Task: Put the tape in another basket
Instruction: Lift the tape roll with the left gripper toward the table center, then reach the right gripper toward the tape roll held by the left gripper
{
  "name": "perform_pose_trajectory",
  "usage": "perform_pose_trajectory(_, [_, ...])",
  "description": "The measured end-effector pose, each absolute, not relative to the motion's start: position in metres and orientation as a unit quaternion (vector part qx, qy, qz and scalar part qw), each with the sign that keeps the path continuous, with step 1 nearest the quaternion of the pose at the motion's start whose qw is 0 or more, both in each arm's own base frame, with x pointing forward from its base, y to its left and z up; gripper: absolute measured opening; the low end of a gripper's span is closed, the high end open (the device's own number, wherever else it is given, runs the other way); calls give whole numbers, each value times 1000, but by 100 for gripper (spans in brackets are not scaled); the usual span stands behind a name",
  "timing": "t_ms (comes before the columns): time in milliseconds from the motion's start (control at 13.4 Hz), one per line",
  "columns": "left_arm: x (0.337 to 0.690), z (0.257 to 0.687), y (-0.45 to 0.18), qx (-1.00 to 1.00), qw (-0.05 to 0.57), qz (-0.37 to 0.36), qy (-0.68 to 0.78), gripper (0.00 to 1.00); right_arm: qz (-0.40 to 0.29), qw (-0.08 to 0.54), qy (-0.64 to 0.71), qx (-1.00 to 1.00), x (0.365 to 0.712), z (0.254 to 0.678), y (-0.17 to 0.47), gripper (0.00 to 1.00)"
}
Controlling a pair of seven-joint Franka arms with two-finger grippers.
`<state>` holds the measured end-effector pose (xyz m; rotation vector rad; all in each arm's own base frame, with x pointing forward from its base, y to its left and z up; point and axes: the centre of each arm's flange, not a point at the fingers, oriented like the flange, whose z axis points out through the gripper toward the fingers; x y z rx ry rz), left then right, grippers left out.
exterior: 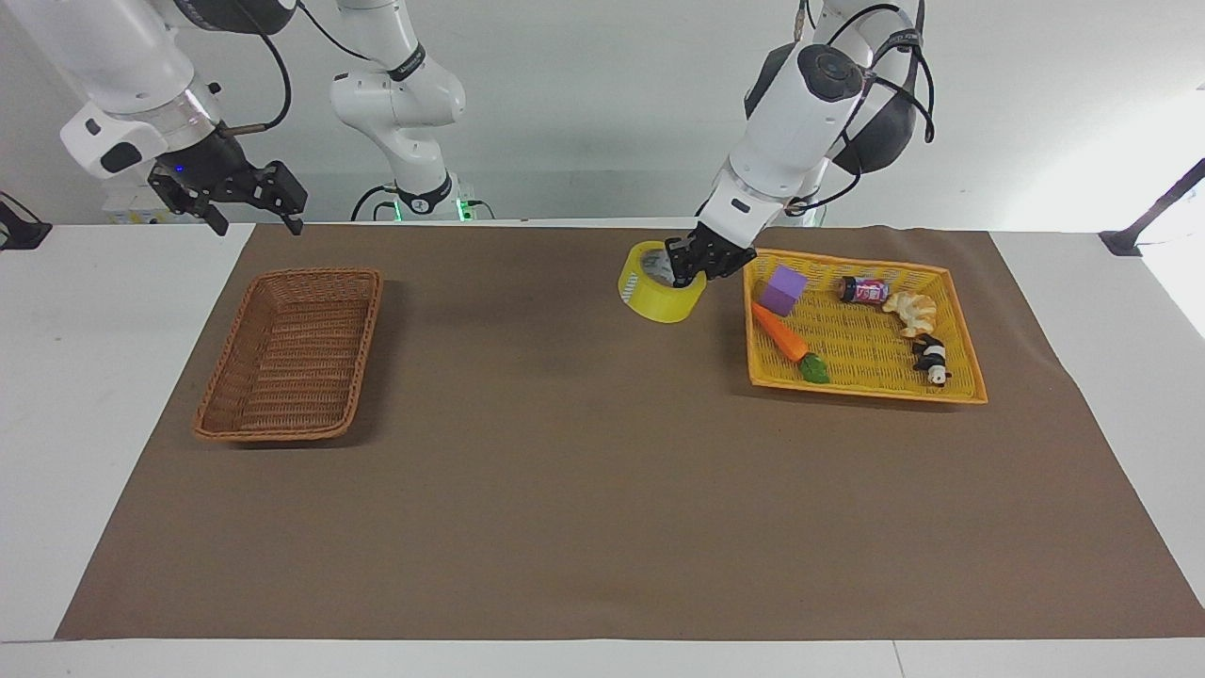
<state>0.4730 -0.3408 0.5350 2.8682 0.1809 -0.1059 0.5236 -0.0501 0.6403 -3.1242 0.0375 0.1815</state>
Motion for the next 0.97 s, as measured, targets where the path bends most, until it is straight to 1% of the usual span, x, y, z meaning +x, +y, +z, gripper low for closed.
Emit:
perform_pose_trajectory(449, [474, 532, -340, 989, 130, -40, 63, 22, 58, 6, 12, -998, 524, 640, -50, 100])
perform_pose_trajectory(598, [474, 531, -340, 989, 129, -42, 63, 22, 58, 12, -13, -998, 524, 640, -41, 100])
perform_pose_trajectory(673, [474, 531, -340, 989, 129, -42, 64, 22, 58, 30, -45, -997, 525, 638, -29, 100])
perform_pose_trajectory(748, [475, 530, -338, 989, 128, -43, 65, 22, 56, 61, -71, -994, 525, 637, -15, 100])
perform_pose_trajectory(972, [477, 529, -335, 989, 128, -43, 68, 22, 52, 181, -99, -977, 525, 637, 39, 100])
